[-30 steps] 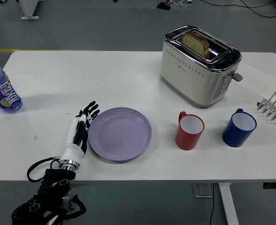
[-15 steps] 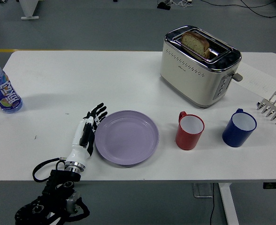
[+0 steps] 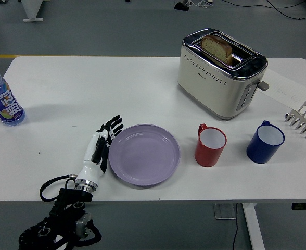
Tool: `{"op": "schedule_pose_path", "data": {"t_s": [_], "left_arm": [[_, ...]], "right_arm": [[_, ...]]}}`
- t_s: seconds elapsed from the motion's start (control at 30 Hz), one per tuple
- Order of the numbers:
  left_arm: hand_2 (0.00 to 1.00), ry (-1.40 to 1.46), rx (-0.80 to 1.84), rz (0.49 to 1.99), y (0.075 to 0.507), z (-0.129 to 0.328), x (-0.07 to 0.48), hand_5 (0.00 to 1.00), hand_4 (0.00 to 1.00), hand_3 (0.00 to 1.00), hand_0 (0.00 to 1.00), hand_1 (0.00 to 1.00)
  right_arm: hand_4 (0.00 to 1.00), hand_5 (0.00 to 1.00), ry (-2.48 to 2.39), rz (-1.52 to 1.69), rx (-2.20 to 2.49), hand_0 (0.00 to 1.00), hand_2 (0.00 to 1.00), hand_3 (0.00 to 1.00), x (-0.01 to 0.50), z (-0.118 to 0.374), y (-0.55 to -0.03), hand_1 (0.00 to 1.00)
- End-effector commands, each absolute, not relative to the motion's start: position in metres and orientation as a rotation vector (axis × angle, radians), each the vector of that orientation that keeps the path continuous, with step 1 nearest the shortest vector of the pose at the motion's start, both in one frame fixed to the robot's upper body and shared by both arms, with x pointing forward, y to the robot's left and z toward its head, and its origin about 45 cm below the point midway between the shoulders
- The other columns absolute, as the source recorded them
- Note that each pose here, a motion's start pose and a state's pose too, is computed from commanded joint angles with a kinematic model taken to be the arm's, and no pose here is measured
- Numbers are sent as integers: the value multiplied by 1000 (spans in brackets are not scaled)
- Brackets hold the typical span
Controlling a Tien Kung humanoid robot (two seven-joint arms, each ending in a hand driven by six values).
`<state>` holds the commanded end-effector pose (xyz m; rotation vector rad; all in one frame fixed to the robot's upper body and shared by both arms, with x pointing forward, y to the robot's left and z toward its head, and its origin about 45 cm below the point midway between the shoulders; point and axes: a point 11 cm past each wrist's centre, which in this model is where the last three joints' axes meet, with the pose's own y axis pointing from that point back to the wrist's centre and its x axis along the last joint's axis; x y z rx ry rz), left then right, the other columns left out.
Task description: Push plate across desktop
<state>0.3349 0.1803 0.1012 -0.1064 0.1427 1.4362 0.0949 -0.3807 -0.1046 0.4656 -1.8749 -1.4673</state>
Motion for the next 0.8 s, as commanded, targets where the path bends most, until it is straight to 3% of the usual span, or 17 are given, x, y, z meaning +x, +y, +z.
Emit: {"op": "schedule_pose_path", "data": {"t_s": [0.43,0.8], "left_arm": [[887,136,-108,1444,182,103,338,998,482,849,855,858],[885,105,-148,1556,212,119,353,998,482,817,832,839]], "right_arm": [[300,471,-1875,-1468,461,551,578,581,94,-105,-381,452],[301,471,-1877,-1467,449,551,577,581,91,-105,-384,451]]}}
